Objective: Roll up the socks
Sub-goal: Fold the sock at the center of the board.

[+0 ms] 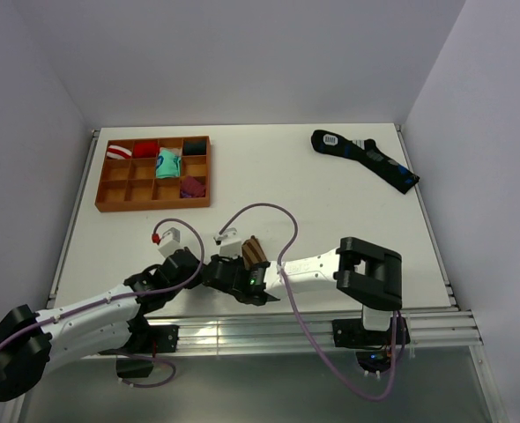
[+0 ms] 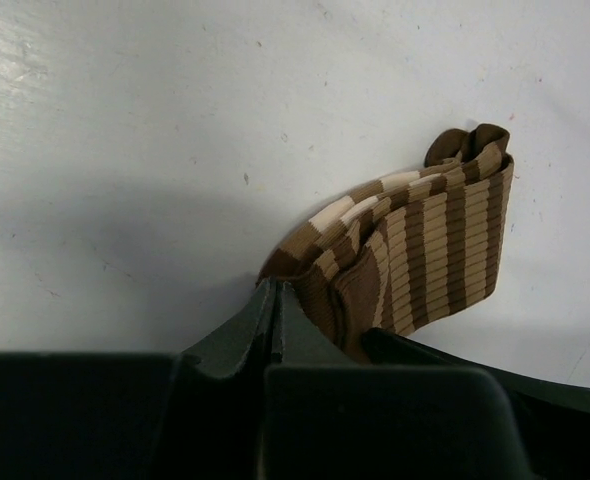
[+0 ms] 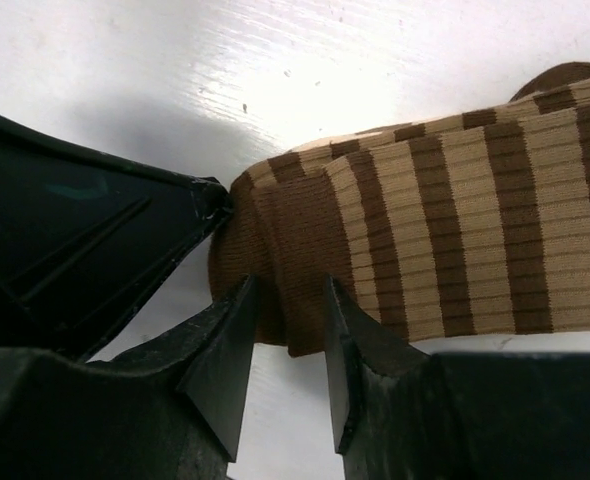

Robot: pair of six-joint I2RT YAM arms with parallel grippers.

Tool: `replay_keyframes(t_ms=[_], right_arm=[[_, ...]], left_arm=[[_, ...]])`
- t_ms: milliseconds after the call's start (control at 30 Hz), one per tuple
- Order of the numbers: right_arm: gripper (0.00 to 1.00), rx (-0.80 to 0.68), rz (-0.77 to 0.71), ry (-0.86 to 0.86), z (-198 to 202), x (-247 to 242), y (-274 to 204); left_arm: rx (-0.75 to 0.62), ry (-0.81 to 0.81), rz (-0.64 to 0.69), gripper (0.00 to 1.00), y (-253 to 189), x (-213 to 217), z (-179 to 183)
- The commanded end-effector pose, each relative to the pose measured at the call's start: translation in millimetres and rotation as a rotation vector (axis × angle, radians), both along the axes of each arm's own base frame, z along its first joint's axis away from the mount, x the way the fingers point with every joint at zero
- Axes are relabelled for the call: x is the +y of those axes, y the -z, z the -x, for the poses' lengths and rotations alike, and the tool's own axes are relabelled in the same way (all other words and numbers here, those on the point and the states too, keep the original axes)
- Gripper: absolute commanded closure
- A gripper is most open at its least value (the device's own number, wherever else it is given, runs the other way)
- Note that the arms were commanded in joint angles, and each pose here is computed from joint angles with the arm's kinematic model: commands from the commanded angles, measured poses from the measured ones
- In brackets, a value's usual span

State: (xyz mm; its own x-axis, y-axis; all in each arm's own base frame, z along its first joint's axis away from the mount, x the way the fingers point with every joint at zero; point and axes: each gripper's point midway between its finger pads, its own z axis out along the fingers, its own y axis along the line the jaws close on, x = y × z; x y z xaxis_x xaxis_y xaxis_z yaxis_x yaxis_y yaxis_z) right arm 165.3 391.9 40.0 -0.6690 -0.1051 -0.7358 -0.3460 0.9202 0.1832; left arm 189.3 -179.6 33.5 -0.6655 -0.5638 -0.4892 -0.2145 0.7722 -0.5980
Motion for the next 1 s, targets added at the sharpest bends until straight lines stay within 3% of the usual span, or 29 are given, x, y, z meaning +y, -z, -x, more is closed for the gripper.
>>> replay_keyframes(t_ms=[0,433,967], right_arm=[[0.61,-0.037,0.013,0.030,-7,4,-6],[0.88,-0.076,0.011,0.052,-13,2,-25],[0.95,-0.096,-0.079,0.037,-13,7,-65]], left_arm=[[-0.020,0.002,0.036,0.97,-8,-7,-3],[-0.021,0.004,0.033,0.96,-8,-8,-4],[-0.018,0.001,0.032,0.96,-7,-8,-4]])
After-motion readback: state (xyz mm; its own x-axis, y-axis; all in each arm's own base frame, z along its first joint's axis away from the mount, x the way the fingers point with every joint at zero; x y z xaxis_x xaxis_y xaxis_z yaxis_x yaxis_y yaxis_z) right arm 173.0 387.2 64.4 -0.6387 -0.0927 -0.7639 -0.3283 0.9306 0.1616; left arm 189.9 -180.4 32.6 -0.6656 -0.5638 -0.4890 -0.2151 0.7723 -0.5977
